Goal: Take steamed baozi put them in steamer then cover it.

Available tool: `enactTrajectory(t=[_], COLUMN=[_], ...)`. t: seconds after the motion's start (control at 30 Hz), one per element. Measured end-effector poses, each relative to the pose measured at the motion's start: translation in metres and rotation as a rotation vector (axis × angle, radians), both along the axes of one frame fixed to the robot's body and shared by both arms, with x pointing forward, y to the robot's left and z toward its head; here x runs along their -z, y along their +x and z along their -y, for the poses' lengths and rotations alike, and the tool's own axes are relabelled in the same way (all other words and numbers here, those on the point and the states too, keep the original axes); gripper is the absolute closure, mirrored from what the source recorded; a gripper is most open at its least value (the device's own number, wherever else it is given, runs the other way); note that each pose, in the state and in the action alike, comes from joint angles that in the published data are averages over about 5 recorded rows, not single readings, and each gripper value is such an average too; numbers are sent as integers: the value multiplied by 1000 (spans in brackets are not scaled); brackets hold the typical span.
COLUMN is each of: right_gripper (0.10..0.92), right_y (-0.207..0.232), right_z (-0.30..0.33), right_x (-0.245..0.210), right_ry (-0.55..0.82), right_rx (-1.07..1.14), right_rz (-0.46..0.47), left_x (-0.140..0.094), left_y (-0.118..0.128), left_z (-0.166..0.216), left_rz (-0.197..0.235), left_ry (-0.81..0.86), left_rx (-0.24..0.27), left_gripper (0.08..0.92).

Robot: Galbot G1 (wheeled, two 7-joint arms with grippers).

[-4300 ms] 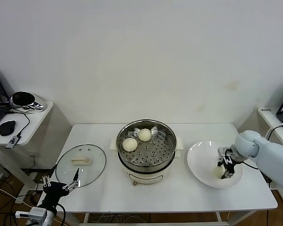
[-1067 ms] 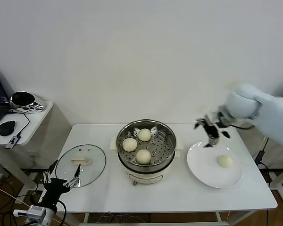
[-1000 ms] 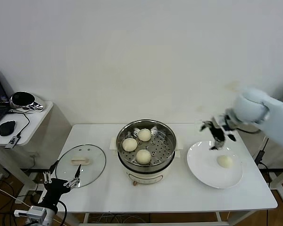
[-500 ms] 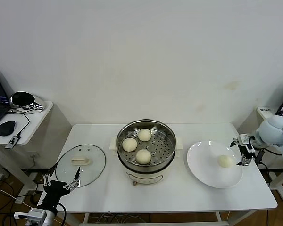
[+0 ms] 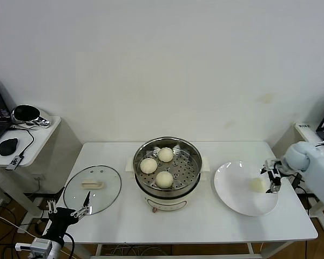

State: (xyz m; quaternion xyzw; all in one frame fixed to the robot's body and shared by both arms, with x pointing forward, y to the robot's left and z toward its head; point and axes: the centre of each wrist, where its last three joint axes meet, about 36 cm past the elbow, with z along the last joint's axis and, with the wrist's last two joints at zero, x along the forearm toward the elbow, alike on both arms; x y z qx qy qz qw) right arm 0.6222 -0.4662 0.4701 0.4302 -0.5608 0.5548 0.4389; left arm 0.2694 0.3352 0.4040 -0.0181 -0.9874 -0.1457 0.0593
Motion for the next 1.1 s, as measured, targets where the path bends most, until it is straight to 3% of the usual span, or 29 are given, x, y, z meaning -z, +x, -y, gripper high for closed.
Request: enactTrajectory(t=[0.2,0.57,0.73,1.1], right_gripper=[216,418,462,446], right_y=[8,15,16,13], right_z=[-5,-8,-8,-23], right_x=[17,24,18,-64], right_ry=[-2,-6,-3,25], right_rx=[19,34,39,27], right_rz=[-17,-29,-33,35], left_x=[2,4,3,2], left_y=[1,1,0,3], left_z=[-1,-1,-1,-1], left_rz=[-5,-6,-6,-3], left_ry=[0,-3,-2,3], left_rx=[-3,-5,-5,7], left_gripper=[177,177,177,177])
